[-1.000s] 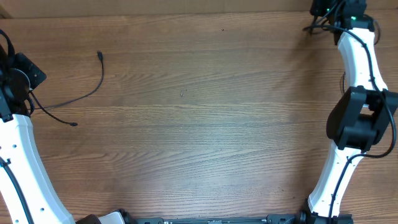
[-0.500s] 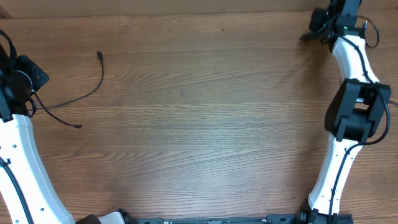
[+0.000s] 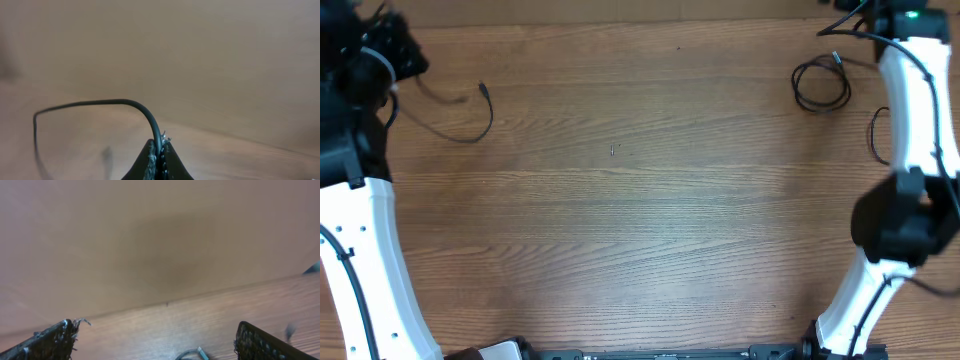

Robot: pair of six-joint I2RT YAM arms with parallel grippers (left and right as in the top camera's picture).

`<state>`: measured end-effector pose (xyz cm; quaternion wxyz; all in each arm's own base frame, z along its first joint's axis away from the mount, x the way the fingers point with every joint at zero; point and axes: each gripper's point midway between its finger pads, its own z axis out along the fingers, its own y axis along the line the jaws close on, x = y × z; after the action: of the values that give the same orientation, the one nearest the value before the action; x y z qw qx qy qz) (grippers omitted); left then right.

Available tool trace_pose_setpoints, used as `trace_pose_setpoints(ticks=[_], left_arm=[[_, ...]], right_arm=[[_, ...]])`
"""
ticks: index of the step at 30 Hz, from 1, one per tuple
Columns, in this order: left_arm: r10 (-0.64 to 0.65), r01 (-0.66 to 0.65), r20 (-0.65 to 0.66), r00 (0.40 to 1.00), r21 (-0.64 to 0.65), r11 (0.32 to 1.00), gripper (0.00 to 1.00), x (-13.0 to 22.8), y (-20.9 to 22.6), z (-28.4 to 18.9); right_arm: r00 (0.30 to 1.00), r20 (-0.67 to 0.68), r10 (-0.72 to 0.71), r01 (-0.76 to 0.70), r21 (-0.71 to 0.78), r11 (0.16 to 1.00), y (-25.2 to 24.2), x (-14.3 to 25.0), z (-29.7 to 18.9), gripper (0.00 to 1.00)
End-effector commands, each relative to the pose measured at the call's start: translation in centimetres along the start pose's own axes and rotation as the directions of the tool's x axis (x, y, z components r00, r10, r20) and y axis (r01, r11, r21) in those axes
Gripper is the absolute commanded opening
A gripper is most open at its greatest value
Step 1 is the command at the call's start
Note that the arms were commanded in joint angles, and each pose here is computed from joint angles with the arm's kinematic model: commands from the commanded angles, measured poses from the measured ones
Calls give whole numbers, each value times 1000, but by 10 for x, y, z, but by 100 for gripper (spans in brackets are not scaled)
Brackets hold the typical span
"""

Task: Untangle cables

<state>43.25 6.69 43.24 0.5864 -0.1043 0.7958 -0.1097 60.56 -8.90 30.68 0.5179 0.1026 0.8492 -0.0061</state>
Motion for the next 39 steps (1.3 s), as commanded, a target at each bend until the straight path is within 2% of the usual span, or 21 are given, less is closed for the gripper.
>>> trace_pose_setpoints(ticks=[1, 7, 11, 19, 22, 29, 32, 34, 37, 39], left_arm=[[83, -88, 30, 996, 260, 962, 4, -6, -64, -3], [159, -162, 45, 986, 437, 885, 4, 9, -136, -7], [248, -248, 73, 966, 530, 811, 4, 25, -183, -15], [355, -452, 286, 890, 658, 603, 4, 34, -275, -50], [351, -488, 343, 871, 687, 539, 4, 36, -301, -66], [307, -517, 418, 855, 728, 450, 4, 29, -340, -104], [297, -511, 421, 857, 767, 388, 4, 34, -351, -120], [288, -466, 380, 879, 811, 354, 4, 42, -357, -128], [241, -281, 204, 949, 893, 351, 4, 54, -363, -137], [223, -188, 121, 967, 930, 315, 4, 60, -368, -147]], right_arm=[[991, 133, 24, -23, -11, 1000, 3, -59, -71, 100], [983, 181, 24, -23, -7, 1000, 5, -84, -149, 100], [983, 168, 68, -83, 85, 993, -17, -81, -179, 100], [962, 59, 268, -275, 190, 943, -57, -44, -191, 100], [958, 30, 284, -283, 214, 935, -64, -35, -192, 100], [959, 8, 284, -277, 240, 930, -73, -28, -194, 100], [958, 5, 286, -279, 245, 929, -75, -27, -194, 100], [958, 4, 286, -279, 245, 929, -75, -27, -194, 100], [957, -7, 288, -278, 250, 927, -75, -24, -195, 100], [957, -10, 290, -278, 252, 927, -76, -23, -195, 100]])
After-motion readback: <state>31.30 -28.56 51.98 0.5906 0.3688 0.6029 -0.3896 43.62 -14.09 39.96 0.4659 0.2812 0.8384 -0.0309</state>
